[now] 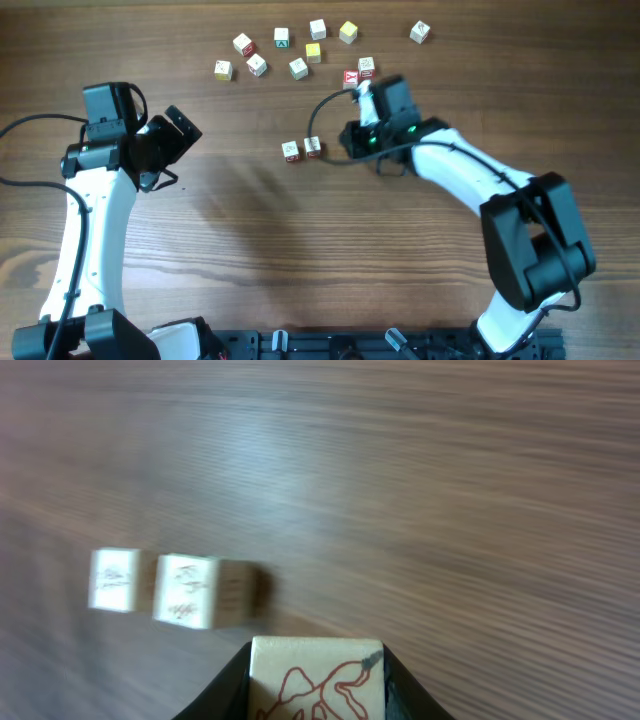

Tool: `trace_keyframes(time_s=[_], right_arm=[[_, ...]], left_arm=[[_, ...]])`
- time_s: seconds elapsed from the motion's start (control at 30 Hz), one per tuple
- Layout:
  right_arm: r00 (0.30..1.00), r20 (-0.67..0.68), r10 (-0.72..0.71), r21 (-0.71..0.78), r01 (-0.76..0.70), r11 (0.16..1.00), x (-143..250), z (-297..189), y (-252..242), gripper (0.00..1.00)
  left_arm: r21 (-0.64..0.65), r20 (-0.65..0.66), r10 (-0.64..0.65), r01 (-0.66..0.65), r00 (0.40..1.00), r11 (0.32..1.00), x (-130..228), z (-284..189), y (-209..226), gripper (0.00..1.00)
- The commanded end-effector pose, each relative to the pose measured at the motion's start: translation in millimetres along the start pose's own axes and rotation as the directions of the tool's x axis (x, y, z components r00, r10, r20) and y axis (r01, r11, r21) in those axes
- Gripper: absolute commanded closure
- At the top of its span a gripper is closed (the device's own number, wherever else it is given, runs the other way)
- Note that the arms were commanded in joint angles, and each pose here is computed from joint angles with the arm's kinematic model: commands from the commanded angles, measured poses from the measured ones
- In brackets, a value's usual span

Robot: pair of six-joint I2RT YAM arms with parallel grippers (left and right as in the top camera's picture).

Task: Form a horizontal line
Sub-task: 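Place the bee block right of the two-block row, release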

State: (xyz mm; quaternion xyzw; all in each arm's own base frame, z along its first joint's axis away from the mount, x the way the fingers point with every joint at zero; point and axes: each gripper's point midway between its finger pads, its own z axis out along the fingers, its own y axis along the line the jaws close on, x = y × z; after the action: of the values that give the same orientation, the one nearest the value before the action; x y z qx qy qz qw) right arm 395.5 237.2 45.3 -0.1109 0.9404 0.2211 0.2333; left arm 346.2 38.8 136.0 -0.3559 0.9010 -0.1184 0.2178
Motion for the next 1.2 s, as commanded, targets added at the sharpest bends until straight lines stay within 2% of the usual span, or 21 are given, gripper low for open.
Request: trace_keyframes(time_s=[0.0,0.17,0.53,0.63,0.73,0.9,1.1,1.13,1.17], right_arm=[[1.000,-0.004,0.026,-0.055,-0.027,0.998,15,14,20,0.75],[0.995,0.026,0.098,0.054,-0.099,0.994,18,29,5,0.75],[0.994,-0.017,0.111,0.085,-0.110,0.990,35,48,-7,0.71],[0.994,-0.005,0.109,0.079,-0.109,0.991,32,48,-6,0.64],[0.989,0.014,0.145,0.109,-0.146,0.983,30,48,-12,0.63],[0.984,0.029,0.174,0.114,-0.176,0.978,27,47,-12,0.41],[0.984,0.028,0.175,0.112,-0.177,0.978,27,47,-12,0.22],[0.984,0.026,0.175,0.111,-0.177,0.978,28,48,-12,0.16],[0.984,0.026,0.175,0.110,-0.177,0.978,28,47,-12,0.04]], left_arm=[[0.013,-0.033,-0.015,0.015,0.999,1.000,3,2,-3,0.00],[0.009,-0.038,-0.016,0.016,0.999,1.000,5,2,-2,0.00],[0.009,-0.038,0.002,-0.002,0.999,1.000,5,2,-1,0.00],[0.008,-0.038,0.002,-0.002,0.999,1.000,5,2,-1,0.00],[0.009,-0.038,0.002,-0.002,0.999,1.000,5,2,-2,0.00],[0.006,-0.042,0.001,-0.001,0.999,1.000,6,2,-1,0.00],[0.000,-0.051,-0.001,0.001,0.999,1.000,8,2,1,0.00],[0.000,-0.051,-0.001,0.001,0.999,1.000,8,2,1,0.00],[0.000,-0.051,-0.001,0.001,0.999,1.000,8,2,1,0.00]])
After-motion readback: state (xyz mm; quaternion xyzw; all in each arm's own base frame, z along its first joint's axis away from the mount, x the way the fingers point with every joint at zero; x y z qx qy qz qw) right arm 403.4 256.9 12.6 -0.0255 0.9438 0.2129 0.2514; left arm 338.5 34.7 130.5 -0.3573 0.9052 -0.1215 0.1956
